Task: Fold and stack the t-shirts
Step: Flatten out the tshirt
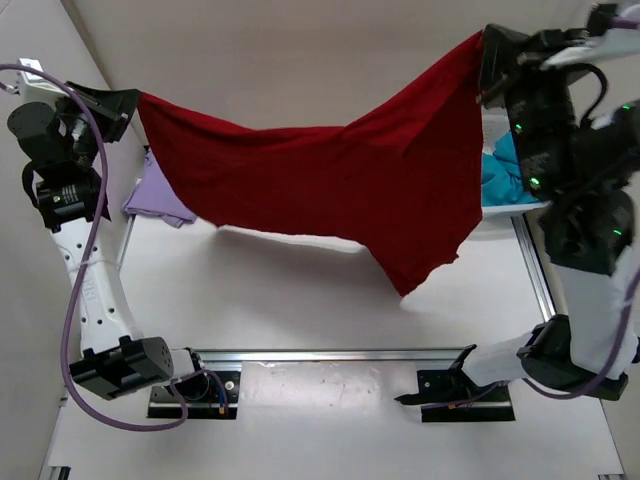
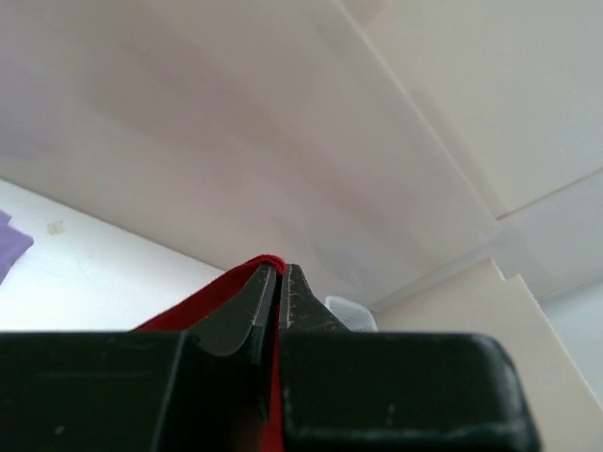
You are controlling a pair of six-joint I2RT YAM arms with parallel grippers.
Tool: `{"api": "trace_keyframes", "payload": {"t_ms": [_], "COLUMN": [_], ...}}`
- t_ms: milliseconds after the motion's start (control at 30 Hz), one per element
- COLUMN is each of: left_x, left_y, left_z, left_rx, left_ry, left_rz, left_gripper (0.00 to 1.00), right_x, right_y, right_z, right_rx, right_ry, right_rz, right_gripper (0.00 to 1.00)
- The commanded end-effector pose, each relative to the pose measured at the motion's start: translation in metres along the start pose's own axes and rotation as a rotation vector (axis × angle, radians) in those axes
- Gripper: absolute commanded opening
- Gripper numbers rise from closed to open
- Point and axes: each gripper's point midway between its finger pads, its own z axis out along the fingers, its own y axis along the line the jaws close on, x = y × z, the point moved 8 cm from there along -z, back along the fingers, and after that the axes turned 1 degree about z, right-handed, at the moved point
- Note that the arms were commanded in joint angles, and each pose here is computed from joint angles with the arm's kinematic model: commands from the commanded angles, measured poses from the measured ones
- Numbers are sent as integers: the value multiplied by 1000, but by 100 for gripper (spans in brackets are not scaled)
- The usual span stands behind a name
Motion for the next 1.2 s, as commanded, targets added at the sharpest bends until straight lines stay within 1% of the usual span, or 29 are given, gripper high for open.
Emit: {"api": "trace_keyframes", "payload": {"t_ms": [0,33,67,100,133,167,200,233,267,300,333,367,400,433,467,500,533,600,633,667,700,733,767,800,833,933,1067,1167], "left_x": [5,19,36,45,69,89,99,121,140,150,167,180,190,196,198,198,193,156,131,120,90,80,57,39,29,9,10,30], "left_y": [-11,-3,3,17,28,52,60,79,101,113,133,144,156,157,157,151,141,92,69,57,39,33,21,17,9,18,31,50], "left_z": [1,11,20,29,38,47,51,56,60,62,66,75,86,95,114,131,140,166,177,179,181,181,178,172,162,148,145,138], "left_rx": [-9,-38,-77,-146,-179,-238,-248,-270,-317,-344,-389,-404,-435,-422,-414,-380,-351,-236,-187,-160,-113,-79,-33,0,37,11,-18,-61], "left_ry": [-2,24,48,34,88,135,157,212,252,279,316,346,382,419,435,452,443,345,274,256,190,181,127,73,44,-23,-12,8], "left_rz": [36,26,38,69,70,74,66,49,38,37,39,34,24,7,-13,-26,-42,-22,-9,-22,-46,-57,-77,-73,-84,-79,-69,-62], "left_gripper": [0,0,0,0,0,0,0,0,0,0,0,0,0,0,0,0,0,0,0,0,0,0,0,0,0,0,0,0], "right_x": [8,22,53,71,99,126,149,178,216,219,246,269,301,283,291,291,283,248,220,196,162,144,113,92,73,64,97,132], "right_y": [-16,-21,-34,-33,-48,-61,-78,-89,-102,-105,-112,-122,-131,-136,-147,-159,-162,-163,-158,-154,-143,-150,-149,-149,-144,-147,-162,-173], "right_z": [19,28,43,55,70,85,90,99,107,111,120,129,140,151,165,174,178,190,190,191,186,183,176,168,158,147,145,131], "right_rx": [223,211,232,145,85,69,40,8,6,-11,-42,-37,-29,-29,-26,-13,-31,-53,-61,-71,-105,-104,-138,-169,-178,-179,-113,-38], "right_ry": [-41,-28,55,82,163,227,299,383,496,511,583,636,695,639,623,571,536,388,306,212,113,61,-20,-75,-110,-102,16,168], "right_rz": [-204,-224,-293,-237,-180,-163,-124,-60,-32,-18,8,29,50,56,94,127,144,146,127,114,112,103,114,124,120,92,80,72], "right_gripper": [1,0,0,1,0,0,0,0,0,0,0,0,0,0,0,0,1,0,0,0,0,0,0,0,0,0,0,0]}}
